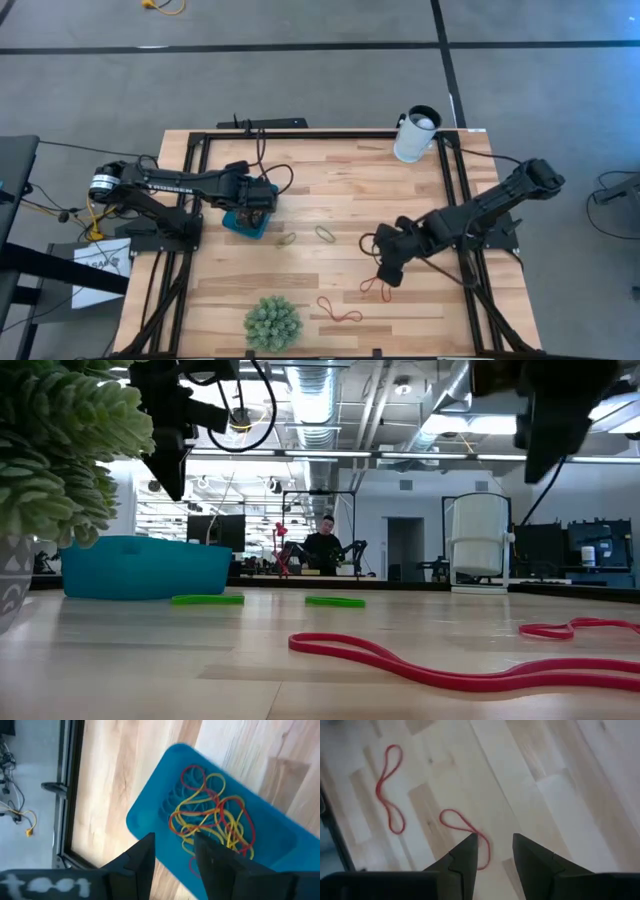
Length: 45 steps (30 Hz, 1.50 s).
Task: Pick and place items into bin
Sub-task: Put the red rubber band into the blue bin
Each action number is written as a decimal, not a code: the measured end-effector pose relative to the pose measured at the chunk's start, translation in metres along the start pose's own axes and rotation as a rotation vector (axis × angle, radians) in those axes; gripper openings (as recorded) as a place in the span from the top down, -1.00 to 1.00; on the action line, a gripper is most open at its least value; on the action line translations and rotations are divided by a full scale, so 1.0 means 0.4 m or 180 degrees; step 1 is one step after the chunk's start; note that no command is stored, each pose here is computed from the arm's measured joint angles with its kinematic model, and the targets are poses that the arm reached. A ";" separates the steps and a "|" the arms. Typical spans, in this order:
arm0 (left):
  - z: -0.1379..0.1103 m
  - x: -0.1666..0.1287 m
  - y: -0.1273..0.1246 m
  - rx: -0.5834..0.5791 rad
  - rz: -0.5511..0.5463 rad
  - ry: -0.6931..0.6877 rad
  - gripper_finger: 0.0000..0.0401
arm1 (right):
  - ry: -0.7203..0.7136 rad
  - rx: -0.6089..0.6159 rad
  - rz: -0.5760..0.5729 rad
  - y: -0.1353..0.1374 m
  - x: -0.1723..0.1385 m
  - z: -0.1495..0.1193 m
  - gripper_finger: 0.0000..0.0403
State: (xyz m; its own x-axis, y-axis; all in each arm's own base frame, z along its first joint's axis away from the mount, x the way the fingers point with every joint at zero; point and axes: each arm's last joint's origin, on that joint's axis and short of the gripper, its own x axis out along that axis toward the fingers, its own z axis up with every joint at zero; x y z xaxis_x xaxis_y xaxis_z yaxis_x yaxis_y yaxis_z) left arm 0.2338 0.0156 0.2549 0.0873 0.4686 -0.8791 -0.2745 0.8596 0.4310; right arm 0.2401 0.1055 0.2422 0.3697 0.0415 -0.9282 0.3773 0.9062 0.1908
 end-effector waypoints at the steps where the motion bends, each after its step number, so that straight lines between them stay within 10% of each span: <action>1: 0.003 0.000 -0.001 -0.0020 -0.0016 -0.0037 0.36 | 0.0016 0.0061 -0.0049 0.001 0.002 -0.006 0.41; 27: 0.015 -0.018 -0.041 -0.0520 -0.0281 -0.0284 0.36 | 0.1284 -0.0254 -0.0190 0.066 0.265 -0.068 0.41; 45: 0.017 -0.027 -0.061 -0.0468 -0.0453 -0.0358 0.36 | 0.1151 -0.0449 -0.0401 0.040 0.275 -0.046 0.41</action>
State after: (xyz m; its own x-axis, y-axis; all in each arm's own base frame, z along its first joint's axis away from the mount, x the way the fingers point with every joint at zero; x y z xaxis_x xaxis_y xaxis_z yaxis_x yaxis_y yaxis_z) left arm 0.2461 -0.0091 0.2554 0.2391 0.3716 -0.8971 -0.3875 0.8837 0.2627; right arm 0.2714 0.1323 0.1372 -0.0040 0.0489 -0.9988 0.2710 0.9615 0.0460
